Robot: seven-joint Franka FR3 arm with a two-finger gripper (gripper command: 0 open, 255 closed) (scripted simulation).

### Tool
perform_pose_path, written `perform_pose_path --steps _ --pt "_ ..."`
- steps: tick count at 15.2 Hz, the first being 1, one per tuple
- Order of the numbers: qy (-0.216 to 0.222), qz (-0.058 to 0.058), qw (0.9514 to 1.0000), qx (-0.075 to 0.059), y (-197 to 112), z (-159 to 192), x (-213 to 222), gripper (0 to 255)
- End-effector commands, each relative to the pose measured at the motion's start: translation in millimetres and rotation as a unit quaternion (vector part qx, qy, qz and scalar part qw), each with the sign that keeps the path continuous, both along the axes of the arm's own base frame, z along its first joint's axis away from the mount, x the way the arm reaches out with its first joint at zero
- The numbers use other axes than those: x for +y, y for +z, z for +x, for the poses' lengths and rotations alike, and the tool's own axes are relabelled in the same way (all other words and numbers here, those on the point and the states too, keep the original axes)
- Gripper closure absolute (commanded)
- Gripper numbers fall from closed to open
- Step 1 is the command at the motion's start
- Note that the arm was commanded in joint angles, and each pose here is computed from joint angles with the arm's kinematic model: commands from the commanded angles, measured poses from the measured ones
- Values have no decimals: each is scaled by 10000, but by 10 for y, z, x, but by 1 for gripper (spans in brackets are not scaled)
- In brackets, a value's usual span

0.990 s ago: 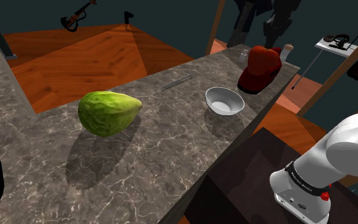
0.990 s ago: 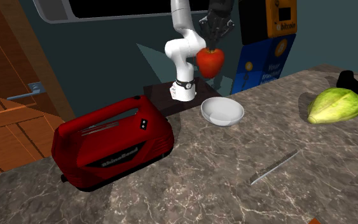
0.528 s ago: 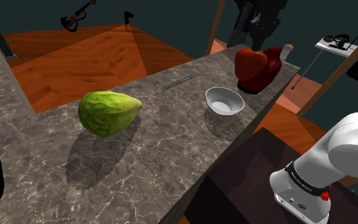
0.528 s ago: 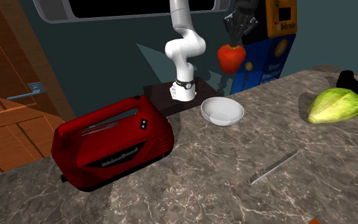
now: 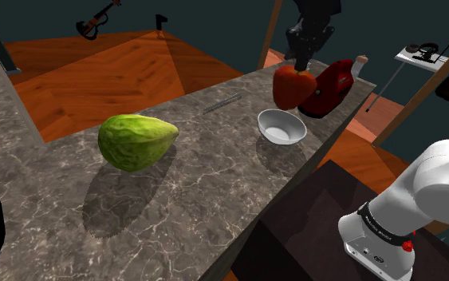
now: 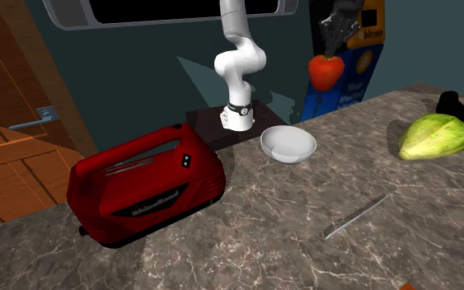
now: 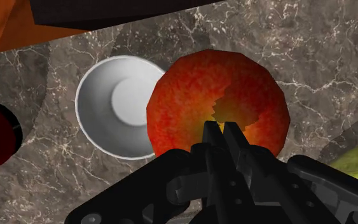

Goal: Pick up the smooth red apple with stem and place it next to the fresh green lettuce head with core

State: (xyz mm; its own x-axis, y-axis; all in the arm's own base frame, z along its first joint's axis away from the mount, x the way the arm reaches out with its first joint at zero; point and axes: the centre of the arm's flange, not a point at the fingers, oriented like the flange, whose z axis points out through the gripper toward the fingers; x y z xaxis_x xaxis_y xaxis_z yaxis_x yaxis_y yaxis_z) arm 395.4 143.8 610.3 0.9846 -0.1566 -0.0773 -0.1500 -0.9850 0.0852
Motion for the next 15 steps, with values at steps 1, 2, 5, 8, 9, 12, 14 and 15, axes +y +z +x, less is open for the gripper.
perform_pose_path --steps 1,2,5,8,9,12,14,15 --pt "-6 3 10000 0 23 20 271 255" --pt "-6 3 10000 0 23 21 403 255" --pt "-6 3 10000 0 23 23 799 255" --pt "-6 3 10000 0 23 26 1195 255" --pt "-6 3 10000 0 23 27 1326 255" --pt "-6 3 10000 0 24 29 1722 255" --pt "-6 3 10000 0 24 31 1986 255" --pt "-6 3 10000 0 24 31 2118 255"
